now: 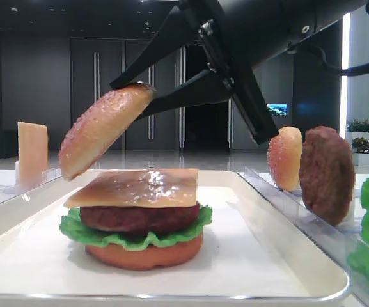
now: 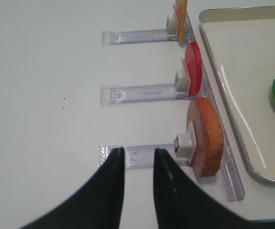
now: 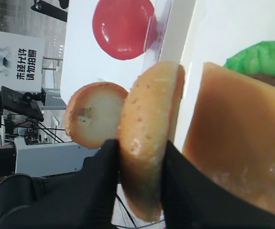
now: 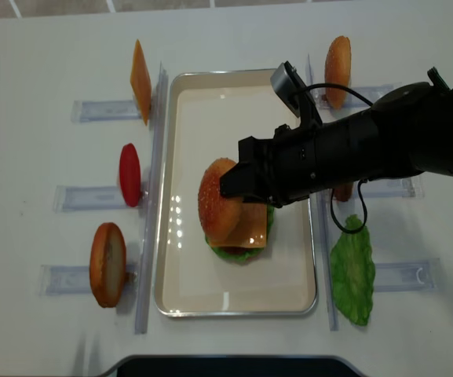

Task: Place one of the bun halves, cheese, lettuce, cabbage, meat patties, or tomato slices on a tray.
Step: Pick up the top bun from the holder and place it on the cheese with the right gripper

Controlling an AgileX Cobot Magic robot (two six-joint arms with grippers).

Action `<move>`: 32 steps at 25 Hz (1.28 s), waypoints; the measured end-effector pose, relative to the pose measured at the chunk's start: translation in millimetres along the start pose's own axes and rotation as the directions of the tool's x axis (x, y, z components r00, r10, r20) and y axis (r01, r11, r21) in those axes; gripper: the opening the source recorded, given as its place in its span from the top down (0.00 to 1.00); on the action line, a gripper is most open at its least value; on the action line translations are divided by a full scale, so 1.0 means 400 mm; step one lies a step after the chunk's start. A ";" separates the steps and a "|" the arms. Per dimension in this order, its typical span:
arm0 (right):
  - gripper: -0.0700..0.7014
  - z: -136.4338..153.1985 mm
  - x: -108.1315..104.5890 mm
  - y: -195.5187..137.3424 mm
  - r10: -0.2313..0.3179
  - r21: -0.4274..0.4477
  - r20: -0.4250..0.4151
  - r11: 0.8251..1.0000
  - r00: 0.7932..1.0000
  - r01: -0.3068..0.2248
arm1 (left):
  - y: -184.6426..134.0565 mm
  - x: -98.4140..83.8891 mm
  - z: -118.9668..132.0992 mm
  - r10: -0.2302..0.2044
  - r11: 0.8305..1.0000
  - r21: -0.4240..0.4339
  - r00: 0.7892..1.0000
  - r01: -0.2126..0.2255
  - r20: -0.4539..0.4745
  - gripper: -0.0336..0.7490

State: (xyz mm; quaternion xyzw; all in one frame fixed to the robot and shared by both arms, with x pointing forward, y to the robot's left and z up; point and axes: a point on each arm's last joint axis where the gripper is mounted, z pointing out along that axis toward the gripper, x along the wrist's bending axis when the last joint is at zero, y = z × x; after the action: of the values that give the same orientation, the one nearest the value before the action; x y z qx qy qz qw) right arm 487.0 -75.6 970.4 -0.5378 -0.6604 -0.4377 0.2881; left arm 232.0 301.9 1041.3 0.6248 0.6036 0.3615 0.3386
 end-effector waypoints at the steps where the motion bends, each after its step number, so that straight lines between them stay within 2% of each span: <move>1: 0.63 0.000 0.000 0.000 -0.001 0.000 0.001 1.000 1.000 0.001 | 0.000 0.000 0.000 0.000 1.000 0.000 1.000 0.000 0.000 0.75; 8: 0.63 0.000 -0.005 -0.002 -0.020 0.009 0.022 1.000 1.000 0.020 | 0.000 0.000 0.000 0.000 1.000 0.000 1.000 0.000 0.000 0.75; 32: 0.63 0.000 -0.007 -0.002 -0.003 0.008 0.030 1.000 1.000 0.002 | 0.000 0.000 0.000 0.000 1.000 0.000 1.000 0.000 0.000 0.75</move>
State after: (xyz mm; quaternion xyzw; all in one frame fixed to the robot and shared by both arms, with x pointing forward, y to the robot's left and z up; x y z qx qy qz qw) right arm 487.0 -76.9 967.9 -0.5424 -0.6671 -0.4272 0.2797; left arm 232.0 301.9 1041.3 0.6248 0.6036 0.3615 0.3386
